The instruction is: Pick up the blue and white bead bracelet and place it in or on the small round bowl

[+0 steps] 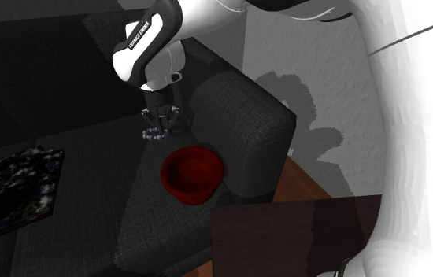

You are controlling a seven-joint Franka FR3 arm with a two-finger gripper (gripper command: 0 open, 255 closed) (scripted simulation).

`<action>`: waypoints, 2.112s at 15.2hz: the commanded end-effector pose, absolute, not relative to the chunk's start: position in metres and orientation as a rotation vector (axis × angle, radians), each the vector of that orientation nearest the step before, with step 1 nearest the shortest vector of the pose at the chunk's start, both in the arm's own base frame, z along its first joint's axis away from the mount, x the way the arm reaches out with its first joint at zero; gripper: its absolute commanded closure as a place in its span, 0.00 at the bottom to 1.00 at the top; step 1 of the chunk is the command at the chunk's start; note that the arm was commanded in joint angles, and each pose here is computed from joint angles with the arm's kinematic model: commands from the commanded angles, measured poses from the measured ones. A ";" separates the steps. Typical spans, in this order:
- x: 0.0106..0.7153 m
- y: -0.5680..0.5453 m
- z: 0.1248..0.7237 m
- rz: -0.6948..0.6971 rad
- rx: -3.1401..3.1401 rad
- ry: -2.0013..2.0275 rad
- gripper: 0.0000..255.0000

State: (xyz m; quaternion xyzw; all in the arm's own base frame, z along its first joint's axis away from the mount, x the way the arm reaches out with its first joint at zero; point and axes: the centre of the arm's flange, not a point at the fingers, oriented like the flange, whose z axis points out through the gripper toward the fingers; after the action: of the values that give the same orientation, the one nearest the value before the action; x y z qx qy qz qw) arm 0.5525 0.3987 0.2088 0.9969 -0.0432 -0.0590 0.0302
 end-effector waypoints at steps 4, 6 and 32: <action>0.552 0.397 0.235 -0.182 3.073 -0.133 1.00; 0.552 0.397 0.246 -0.182 3.073 -0.133 1.00; 0.405 0.285 0.309 -0.182 3.073 -0.133 1.00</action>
State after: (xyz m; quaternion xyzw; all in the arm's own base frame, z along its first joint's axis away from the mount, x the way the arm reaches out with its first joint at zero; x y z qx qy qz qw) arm 0.4145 0.2950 0.3116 0.9969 -0.0428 -0.0592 0.0304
